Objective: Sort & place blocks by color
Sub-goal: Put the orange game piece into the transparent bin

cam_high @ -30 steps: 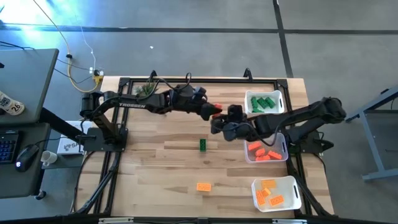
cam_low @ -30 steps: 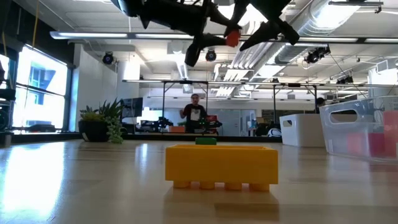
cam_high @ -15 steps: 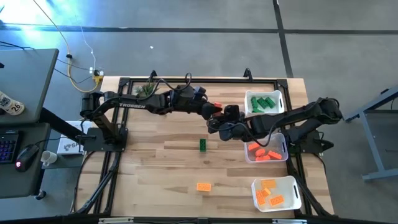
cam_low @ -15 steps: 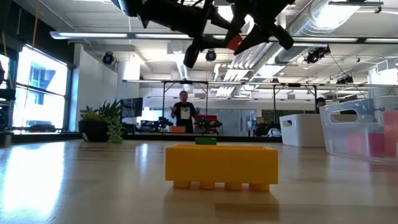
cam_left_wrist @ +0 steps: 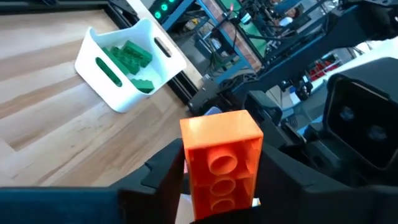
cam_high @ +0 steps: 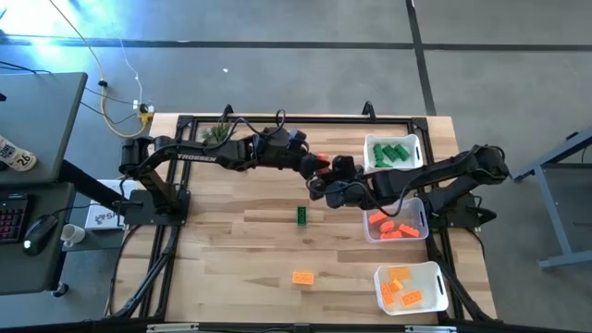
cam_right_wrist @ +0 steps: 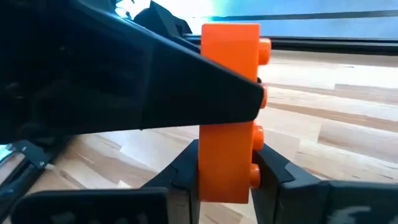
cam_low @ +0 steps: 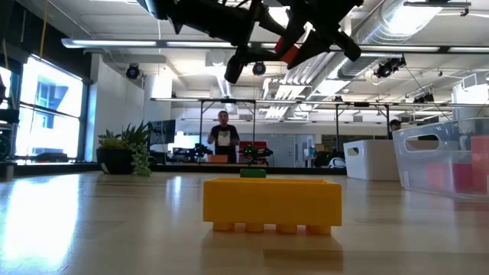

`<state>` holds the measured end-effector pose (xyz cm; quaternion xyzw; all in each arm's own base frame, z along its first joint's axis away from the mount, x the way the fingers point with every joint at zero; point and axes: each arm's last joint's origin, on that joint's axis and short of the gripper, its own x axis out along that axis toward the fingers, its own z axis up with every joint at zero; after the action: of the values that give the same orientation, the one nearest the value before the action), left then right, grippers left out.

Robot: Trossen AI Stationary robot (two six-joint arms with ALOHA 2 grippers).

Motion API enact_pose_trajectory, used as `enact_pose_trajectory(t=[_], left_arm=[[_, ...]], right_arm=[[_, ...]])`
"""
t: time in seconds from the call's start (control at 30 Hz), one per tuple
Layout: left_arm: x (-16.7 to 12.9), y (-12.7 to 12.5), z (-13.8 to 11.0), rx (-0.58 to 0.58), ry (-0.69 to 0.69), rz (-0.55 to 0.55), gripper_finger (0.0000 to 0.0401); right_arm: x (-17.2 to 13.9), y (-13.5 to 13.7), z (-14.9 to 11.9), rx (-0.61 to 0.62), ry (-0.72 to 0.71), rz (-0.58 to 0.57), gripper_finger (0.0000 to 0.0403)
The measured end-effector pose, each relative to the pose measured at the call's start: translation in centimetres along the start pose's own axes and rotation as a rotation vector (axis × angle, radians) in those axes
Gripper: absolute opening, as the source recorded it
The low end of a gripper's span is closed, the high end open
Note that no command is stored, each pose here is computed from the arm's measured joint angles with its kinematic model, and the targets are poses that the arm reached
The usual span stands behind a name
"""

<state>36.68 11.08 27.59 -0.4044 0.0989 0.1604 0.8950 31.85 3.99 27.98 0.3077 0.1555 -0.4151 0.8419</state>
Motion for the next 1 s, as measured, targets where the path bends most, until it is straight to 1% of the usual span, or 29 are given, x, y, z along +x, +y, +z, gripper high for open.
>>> enact_pose_trajectory(t=[0.13,0.37,0.43,0.53,0.7,0.83,1.0], left_arm=[[0.0,0.0,0.0,0.010,0.002,-0.004,0.0175],[0.0,0.0,0.1,0.063,-0.008,0.001,0.0204],[0.0,0.0,0.1,0.074,-0.007,0.002,0.0213],[0.0,0.1,0.0,0.086,0.007,0.005,0.0225],[0.0,0.4,-0.3,0.091,0.041,0.036,0.0235],[0.0,0.7,-0.7,0.165,0.079,0.055,0.0236],[-0.1,0.6,-1.4,0.219,0.124,0.070,0.0236]], right_arm=[[-0.1,-0.1,-0.1,-0.012,0.024,0.001,0.0073],[-0.1,-0.6,-0.5,-0.044,0.098,-0.025,0.0073],[-0.2,-0.9,-0.7,-0.052,0.131,-0.037,0.0073],[-0.3,-1.3,-1.1,-0.083,0.217,-0.053,0.0073],[-1.2,-2.4,-2.3,-0.136,0.363,-0.131,0.0073],[-2.4,-3.2,-3.3,-0.178,0.457,-0.207,0.0073],[-4.1,-4.2,-4.4,-0.228,0.524,-0.301,0.0073]])
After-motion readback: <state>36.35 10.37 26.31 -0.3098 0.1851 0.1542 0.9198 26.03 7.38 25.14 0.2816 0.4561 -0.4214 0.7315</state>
